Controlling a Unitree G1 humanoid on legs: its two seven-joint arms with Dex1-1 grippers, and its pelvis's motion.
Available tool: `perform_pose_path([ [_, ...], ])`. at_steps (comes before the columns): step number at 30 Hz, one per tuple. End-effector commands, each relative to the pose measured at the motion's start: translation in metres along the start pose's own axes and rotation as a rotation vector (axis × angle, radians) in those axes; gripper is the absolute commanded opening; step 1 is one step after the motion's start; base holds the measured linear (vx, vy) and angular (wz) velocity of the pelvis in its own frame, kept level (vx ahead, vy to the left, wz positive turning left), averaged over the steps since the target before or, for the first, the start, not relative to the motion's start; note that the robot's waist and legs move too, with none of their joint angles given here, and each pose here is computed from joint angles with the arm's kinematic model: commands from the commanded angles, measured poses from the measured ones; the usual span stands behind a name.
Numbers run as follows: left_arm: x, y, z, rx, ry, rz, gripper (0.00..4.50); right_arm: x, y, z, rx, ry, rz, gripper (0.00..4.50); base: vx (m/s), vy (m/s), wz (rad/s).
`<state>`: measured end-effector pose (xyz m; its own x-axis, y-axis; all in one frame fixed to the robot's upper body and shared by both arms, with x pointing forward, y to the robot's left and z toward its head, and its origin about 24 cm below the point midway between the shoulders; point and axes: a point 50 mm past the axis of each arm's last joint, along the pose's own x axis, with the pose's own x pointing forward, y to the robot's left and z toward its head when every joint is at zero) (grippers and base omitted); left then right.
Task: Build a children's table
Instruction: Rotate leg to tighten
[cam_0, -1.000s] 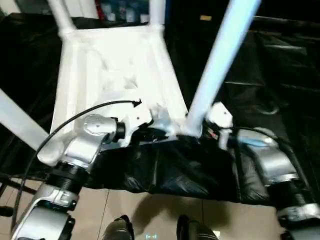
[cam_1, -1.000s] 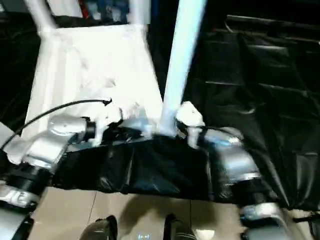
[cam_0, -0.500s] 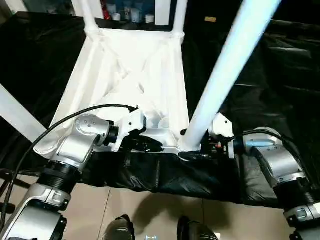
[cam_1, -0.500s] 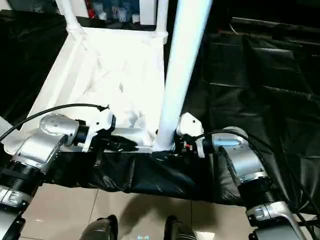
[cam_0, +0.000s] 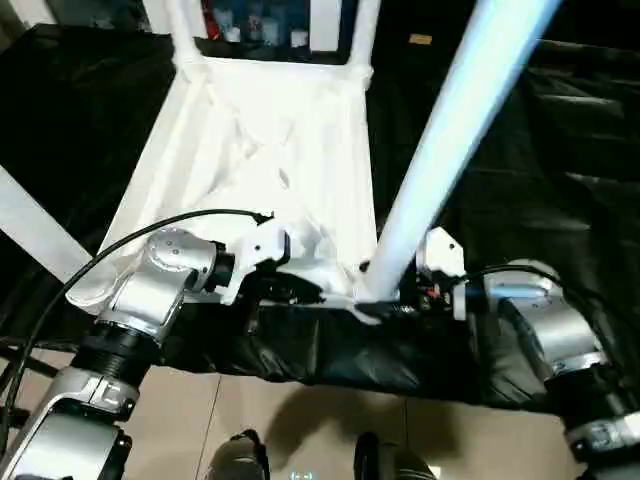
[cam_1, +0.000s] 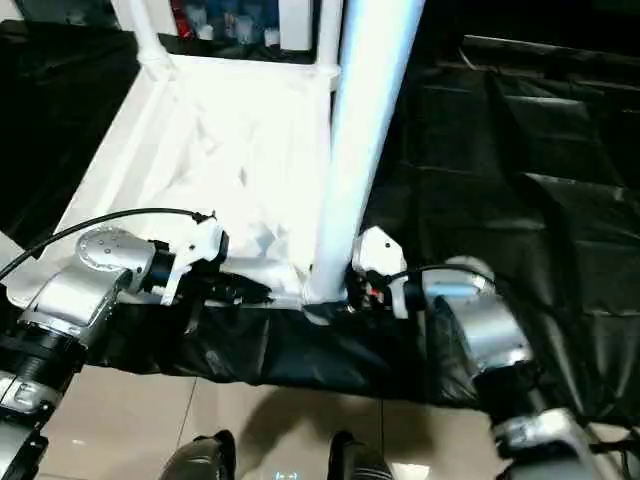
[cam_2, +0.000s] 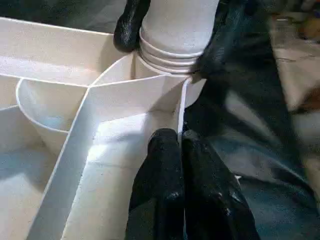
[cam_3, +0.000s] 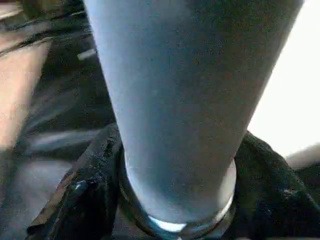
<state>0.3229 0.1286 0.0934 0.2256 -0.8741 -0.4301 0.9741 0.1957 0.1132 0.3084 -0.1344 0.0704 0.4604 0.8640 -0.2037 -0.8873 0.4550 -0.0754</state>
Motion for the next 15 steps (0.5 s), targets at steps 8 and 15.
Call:
perform_pose_path([
  [8, 0.049, -0.006, 0.013, -0.113, -0.046, 0.204, 0.0, 0.06, 0.033, -0.013, 0.173, -0.015, -0.268, 2.7, -0.006, 0.001, -0.01],
  [15, 0.067, -0.024, 0.017, -0.126, -0.069, 0.2, 0.0, 0.084, 0.053, 0.003, 0.167, -0.09, -0.325, 3.47, 0.0, 0.0, 0.0],
])
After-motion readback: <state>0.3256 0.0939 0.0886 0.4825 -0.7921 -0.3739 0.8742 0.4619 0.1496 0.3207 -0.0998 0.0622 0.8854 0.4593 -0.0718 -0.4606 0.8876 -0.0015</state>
